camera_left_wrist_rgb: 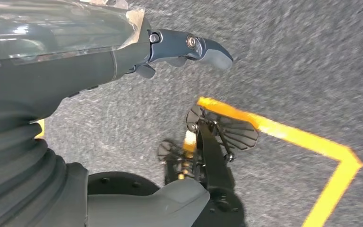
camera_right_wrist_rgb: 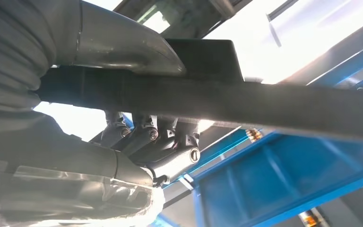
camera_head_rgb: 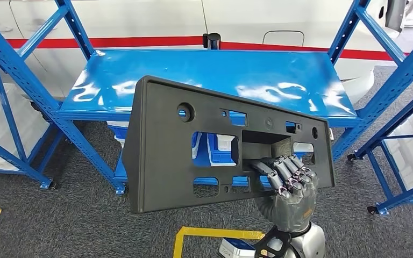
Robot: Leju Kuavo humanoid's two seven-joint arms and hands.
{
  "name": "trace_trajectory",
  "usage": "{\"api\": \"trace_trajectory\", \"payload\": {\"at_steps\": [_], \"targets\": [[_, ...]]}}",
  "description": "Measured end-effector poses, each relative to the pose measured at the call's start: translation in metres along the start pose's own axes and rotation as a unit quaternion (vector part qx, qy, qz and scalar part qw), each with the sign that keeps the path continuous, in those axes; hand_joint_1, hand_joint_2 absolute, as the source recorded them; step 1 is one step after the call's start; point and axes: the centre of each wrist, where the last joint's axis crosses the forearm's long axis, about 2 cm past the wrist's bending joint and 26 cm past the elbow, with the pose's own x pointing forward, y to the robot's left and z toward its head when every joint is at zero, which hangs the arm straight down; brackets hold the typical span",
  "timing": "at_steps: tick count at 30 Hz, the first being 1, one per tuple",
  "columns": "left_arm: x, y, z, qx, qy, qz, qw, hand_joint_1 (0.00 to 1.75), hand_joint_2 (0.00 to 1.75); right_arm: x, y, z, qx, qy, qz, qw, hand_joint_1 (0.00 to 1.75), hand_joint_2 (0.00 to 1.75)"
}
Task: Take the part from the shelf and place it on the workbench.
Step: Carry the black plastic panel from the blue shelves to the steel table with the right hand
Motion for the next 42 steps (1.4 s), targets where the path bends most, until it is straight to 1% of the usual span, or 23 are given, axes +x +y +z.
{"api": "trace_trajectory", "payload": {"at_steps": [9, 27, 33, 42], "targets": [[0.002, 0.001, -0.001, -0.005, -0.003, -0.003, 1.000, 0.00, 1.75, -0.002, -0.011, 0.010, 0.003, 0.012, 0.014, 1.000, 1.75, 1.75], [0.002, 0.002, -0.001, -0.011, -0.005, -0.008, 1.000, 0.00, 1.75, -0.007, -0.018, 0.019, 0.007, 0.024, 0.026, 0.999, 1.75, 1.75], [0.001, 0.003, 0.000, -0.011, -0.004, -0.011, 1.000, 0.00, 1.75, -0.008, -0.019, 0.021, 0.003, 0.041, 0.019, 0.999, 1.75, 1.75], [0.002, 0.003, -0.001, -0.013, -0.010, -0.012, 1.000, 0.00, 1.75, -0.012, -0.015, 0.025, 0.014, 0.064, 0.018, 0.998, 1.75, 1.75]]}}
